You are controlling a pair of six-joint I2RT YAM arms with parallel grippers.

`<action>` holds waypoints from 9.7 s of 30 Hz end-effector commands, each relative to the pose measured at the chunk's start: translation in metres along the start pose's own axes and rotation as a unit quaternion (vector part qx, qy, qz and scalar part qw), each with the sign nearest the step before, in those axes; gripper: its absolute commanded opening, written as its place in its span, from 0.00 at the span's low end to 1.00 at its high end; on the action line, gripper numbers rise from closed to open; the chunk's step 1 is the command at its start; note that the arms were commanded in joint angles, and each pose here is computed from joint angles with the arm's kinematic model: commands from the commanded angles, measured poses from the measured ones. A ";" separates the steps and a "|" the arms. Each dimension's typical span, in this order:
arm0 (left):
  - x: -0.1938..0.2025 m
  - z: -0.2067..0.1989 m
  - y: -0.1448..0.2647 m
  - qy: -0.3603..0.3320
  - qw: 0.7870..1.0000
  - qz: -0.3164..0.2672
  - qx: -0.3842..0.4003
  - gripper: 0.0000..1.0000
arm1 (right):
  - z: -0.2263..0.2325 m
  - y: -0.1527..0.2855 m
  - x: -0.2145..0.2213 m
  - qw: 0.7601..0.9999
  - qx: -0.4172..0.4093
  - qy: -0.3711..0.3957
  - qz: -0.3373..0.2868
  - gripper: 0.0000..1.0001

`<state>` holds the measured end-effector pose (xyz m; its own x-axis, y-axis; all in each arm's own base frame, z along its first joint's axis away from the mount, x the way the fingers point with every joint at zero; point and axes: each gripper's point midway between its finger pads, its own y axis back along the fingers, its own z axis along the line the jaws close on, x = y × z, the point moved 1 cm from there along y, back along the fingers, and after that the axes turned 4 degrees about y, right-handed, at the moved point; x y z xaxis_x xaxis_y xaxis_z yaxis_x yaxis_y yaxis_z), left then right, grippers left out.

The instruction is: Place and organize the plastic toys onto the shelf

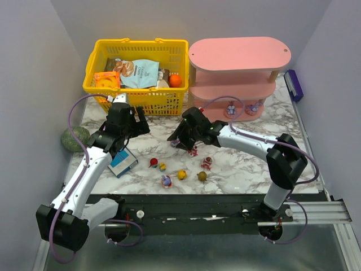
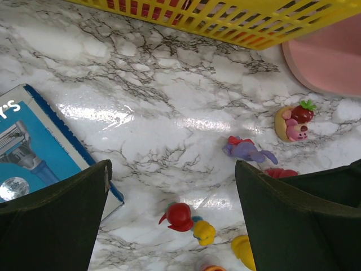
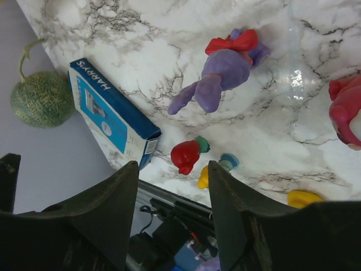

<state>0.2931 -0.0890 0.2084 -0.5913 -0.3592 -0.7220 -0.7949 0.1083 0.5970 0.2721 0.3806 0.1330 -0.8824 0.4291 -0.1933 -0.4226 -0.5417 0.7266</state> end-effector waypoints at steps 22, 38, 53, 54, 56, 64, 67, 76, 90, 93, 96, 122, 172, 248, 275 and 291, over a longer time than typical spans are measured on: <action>-0.013 0.011 0.006 0.009 0.999 -0.021 -0.047 0.99 | -0.015 -0.032 -0.026 0.982 0.018 -0.179 -0.055 0.46; -0.014 0.013 0.005 0.005 0.998 -0.021 -0.054 0.99 | -0.017 -0.046 -0.030 0.982 0.028 -0.174 -0.061 0.36; -0.014 0.014 0.005 0.003 0.998 -0.022 -0.056 0.99 | 0.008 -0.028 -0.041 0.987 -0.001 -0.145 -0.070 0.01; -0.014 0.014 0.005 0.003 0.998 -0.021 -0.056 0.99 | 0.011 -0.024 -0.041 0.987 -0.003 -0.141 -0.071 0.01; -0.015 0.013 0.005 0.003 0.998 -0.022 -0.055 0.99 | 0.015 -0.019 -0.043 0.988 -0.006 -0.132 -0.075 0.01; -0.013 0.011 0.005 0.004 0.999 -0.019 -0.048 0.99 | 0.017 0.026 -0.070 0.984 0.007 -0.087 -0.152 0.01; -0.012 0.008 0.005 0.004 0.999 -0.015 -0.041 0.99 | 0.013 0.046 -0.085 0.980 0.016 -0.078 -0.183 0.01; -0.009 0.004 0.002 0.007 1.000 -0.007 -0.029 0.99 | -0.048 0.076 -0.124 0.967 0.079 -0.111 -0.215 0.01; -0.007 0.005 -0.005 0.003 0.999 0.003 -0.035 0.99 | -0.103 0.062 -0.165 0.959 0.140 -0.136 -0.208 0.01; -0.007 0.006 -0.006 0.001 0.999 0.003 -0.041 0.99 | -0.110 0.054 -0.166 0.957 0.145 -0.153 -0.197 0.01; -0.006 0.007 -0.008 -0.001 0.999 0.005 -0.043 0.99 | -0.109 0.049 -0.169 0.957 0.134 -0.160 -0.200 0.01; -0.006 0.009 -0.016 -0.009 0.998 0.014 -0.056 0.99 | -0.108 0.041 -0.203 0.945 0.112 -0.177 -0.251 0.05; -0.004 0.010 -0.019 -0.011 0.998 0.020 -0.060 0.99 | -0.110 0.030 -0.219 0.942 0.103 -0.201 -0.250 0.42; 0.001 -0.002 -0.016 0.007 0.999 0.027 -0.021 0.99 | -0.146 0.015 -0.204 0.938 -0.016 -0.245 -0.245 0.01; 0.001 0.001 -0.025 -0.002 0.999 0.033 -0.036 0.99 | -0.141 -0.013 -0.219 0.939 -0.019 -0.258 -0.228 0.01; 0.000 -0.001 -0.024 -0.002 0.999 0.034 -0.034 0.99 | -0.135 -0.026 -0.219 0.942 -0.031 -0.261 -0.208 0.01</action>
<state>0.3068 -0.0901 0.1830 -0.6613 -0.3506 -0.6631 -0.7222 0.0586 0.6892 0.4397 0.1959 0.0647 -0.4102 0.9047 -0.1154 -0.7331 -0.2518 0.6317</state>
